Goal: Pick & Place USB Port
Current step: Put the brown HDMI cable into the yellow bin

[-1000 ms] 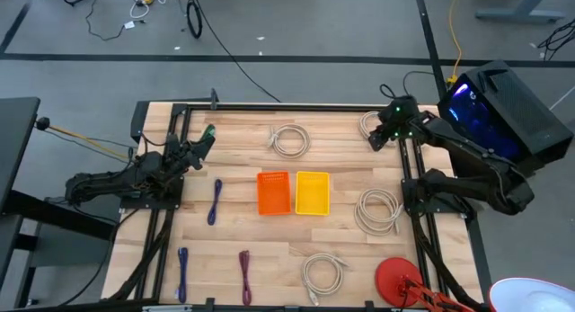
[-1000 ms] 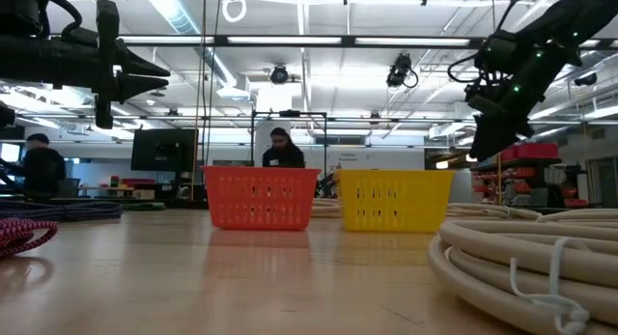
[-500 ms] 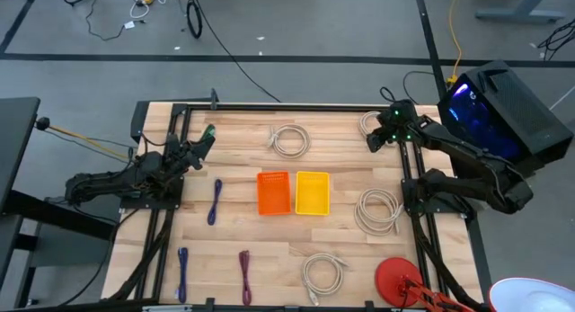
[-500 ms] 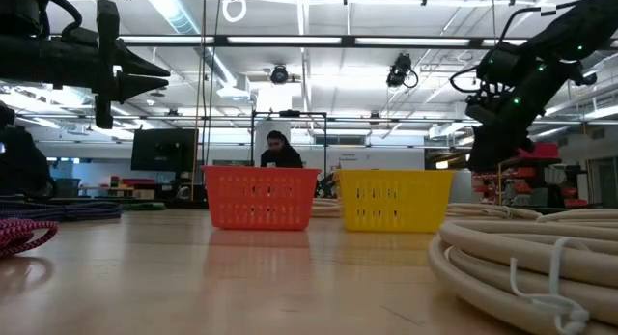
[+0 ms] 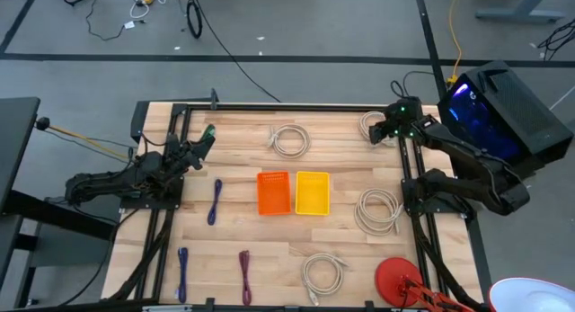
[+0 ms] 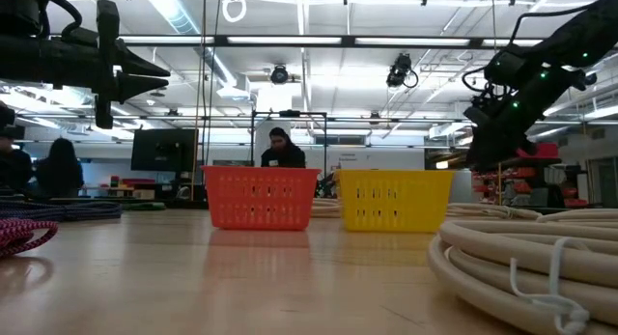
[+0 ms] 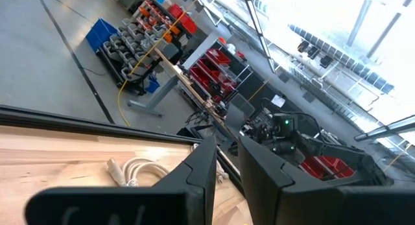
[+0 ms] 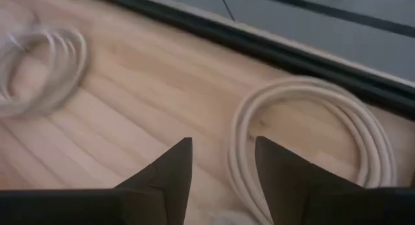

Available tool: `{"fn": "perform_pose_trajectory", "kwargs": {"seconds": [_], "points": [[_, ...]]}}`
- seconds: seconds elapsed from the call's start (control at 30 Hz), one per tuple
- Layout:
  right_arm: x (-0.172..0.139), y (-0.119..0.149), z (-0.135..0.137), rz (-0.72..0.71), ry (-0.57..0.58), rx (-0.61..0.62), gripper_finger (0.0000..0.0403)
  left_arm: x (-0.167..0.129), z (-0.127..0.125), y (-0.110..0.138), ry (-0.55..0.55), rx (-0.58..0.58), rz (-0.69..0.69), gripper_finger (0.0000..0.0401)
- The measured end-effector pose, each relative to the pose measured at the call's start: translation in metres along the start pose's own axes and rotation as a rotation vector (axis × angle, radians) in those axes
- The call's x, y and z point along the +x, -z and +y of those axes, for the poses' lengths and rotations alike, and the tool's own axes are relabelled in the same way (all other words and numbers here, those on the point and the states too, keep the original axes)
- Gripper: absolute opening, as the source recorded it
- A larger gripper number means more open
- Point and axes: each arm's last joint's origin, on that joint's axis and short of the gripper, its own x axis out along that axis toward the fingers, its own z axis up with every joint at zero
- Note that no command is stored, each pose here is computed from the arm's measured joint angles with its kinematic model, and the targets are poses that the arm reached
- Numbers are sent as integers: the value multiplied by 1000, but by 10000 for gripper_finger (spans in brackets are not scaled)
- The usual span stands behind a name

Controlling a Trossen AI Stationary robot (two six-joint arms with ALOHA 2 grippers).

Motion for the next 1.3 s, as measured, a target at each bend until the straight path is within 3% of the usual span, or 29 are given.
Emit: {"fn": "perform_pose_trajectory", "kwargs": {"seconds": [0.53,1.07,1.3], "points": [[10,7,9,64,46,-77,153,0,0,0,10,5,11,69],[22,26,17,84,65,-28,138,0,0,1,11,9,15,69],[26,36,21,108,93,-17,130,0,-2,2,69,6,63,69]]}}
